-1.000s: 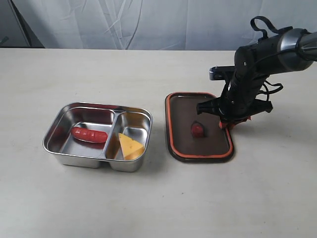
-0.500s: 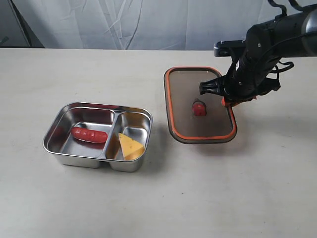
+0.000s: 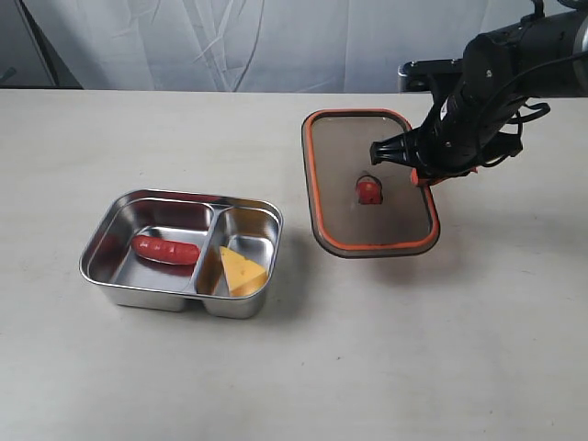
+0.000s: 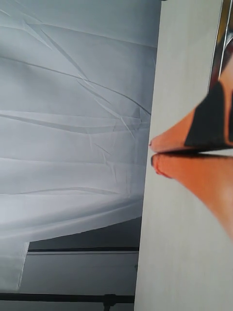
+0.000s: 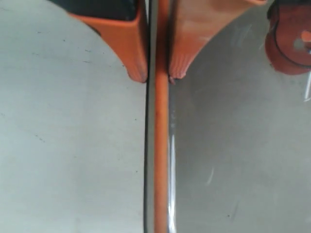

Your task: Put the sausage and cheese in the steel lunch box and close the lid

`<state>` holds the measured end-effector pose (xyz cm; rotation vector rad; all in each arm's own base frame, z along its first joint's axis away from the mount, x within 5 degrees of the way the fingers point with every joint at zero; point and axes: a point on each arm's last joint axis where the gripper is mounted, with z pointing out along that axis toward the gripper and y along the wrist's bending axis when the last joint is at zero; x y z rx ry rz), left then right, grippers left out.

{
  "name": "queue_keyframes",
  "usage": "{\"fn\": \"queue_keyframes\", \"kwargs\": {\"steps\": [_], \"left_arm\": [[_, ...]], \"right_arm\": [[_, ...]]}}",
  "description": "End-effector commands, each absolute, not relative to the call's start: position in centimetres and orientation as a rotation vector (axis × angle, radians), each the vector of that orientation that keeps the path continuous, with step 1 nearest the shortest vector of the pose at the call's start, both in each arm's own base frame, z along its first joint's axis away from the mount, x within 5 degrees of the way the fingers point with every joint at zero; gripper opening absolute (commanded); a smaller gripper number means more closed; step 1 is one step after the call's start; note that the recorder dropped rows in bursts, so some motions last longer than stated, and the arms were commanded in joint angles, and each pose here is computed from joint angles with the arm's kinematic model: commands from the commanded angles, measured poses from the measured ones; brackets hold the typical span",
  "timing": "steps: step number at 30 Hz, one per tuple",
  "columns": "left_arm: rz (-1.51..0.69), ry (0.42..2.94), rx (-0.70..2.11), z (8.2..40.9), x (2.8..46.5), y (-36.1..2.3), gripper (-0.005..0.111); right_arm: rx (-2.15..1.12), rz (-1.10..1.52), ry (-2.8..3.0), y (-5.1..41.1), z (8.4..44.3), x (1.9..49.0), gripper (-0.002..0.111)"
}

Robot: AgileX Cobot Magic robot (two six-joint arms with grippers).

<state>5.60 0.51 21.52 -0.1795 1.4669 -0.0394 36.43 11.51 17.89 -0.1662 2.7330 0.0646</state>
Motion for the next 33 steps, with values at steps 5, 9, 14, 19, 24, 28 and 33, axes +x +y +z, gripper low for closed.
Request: {"fn": "queue_keyframes", "kwargs": {"steps": [5, 9, 14, 19, 24, 28, 33], "left_arm": [[-0.111, 1.434, -0.103, 21.7, 5.6, -0.3, 0.0], [-0.225, 1.384, -0.05, 22.2, 5.5, -1.3, 0.0], [-0.322, 1.32, 0.037, 22.8, 5.2, -2.3, 0.0], [-0.373, 1.286, 0.061, 23.2, 5.0, -2.7, 0.0], [-0.565, 1.254, -0.156, 23.5, 5.0, -2.1, 0.0], [-0.661, 1.25, -0.303, 23.3, 5.1, -1.6, 0.0], [-0.701, 1.328, -0.243, 25.4, 6.1, -2.3, 0.0]], "right_arm": [[-0.176, 0.061, 2.715, 11.3, 18.3, 36.5, 0.0], [-0.176, 0.061, 2.715, 11.3, 18.3, 36.5, 0.0], [-0.178, 0.061, 2.714, 11.3, 18.4, 36.4, 0.0], [-0.18, 0.058, 2.717, 11.3, 18.5, 36.4, 0.0], [-0.183, 0.058, 2.716, 11.3, 18.5, 36.4, 0.0], [-0.213, 0.056, 2.7, 11.3, 18.9, 36.3, 0.0], [-0.243, 0.066, 2.635, 11.1, 21.1, 36.0, 0.0]]}}
